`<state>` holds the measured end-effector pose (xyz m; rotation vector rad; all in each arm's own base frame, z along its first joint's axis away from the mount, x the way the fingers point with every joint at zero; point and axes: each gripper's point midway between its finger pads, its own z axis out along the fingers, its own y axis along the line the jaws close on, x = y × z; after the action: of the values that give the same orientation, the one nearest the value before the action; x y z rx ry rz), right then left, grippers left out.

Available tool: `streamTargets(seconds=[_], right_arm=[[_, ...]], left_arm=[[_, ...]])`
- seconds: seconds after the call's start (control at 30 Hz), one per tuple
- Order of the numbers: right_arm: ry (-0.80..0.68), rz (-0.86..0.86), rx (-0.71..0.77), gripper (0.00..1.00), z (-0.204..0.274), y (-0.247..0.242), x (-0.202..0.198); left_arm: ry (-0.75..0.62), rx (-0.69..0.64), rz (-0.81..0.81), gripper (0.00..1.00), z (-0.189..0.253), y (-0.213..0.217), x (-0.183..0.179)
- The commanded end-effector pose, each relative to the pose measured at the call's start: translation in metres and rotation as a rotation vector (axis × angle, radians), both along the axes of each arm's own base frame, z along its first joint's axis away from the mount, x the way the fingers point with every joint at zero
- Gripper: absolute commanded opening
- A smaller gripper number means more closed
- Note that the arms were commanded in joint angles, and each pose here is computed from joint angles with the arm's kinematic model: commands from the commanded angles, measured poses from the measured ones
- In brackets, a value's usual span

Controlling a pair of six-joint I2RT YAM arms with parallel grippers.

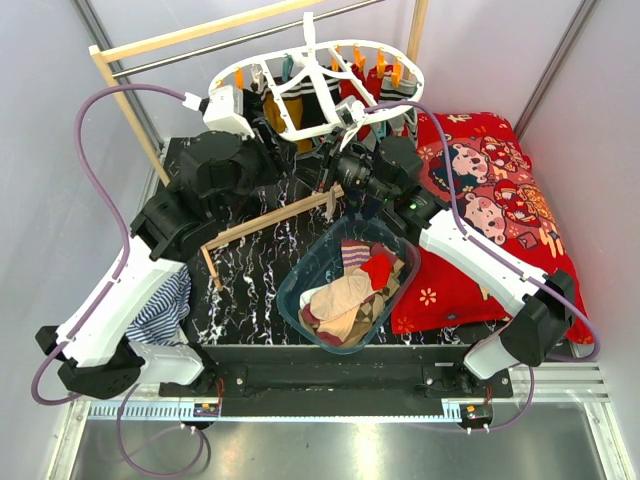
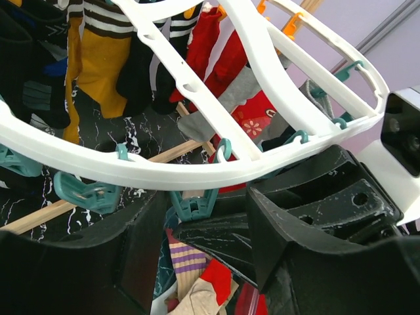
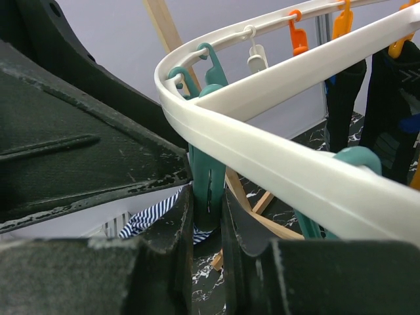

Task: Clip the socks to the hanger
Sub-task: Open the clamp at the hanger.

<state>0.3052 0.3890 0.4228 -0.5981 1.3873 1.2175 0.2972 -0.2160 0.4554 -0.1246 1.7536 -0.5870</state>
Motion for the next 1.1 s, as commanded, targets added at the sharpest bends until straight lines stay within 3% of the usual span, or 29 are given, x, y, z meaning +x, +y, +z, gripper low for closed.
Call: streamTargets(seconds=[0.0, 0.3, 1.07], right_arm=[[-0.061, 0.022, 0.020, 0.00, 0.018, -0.001, -0.012], [-0.075, 0.019, 0.008, 0.00, 0.014, -0.002, -0.012], [-0.098, -0.027, -0.096, 0.00, -0.013, 0.004, -0.003]], left_arm=[[-0.035, -0.037, -0.013, 0.54, 0.020, -0.003, 0.002], [-0.032, -0.028, 0.025, 0.54, 0.019, 0.003, 0.007], [-0.026, 0.010, 0.029, 0.42, 0.014, -0.005, 0.019]])
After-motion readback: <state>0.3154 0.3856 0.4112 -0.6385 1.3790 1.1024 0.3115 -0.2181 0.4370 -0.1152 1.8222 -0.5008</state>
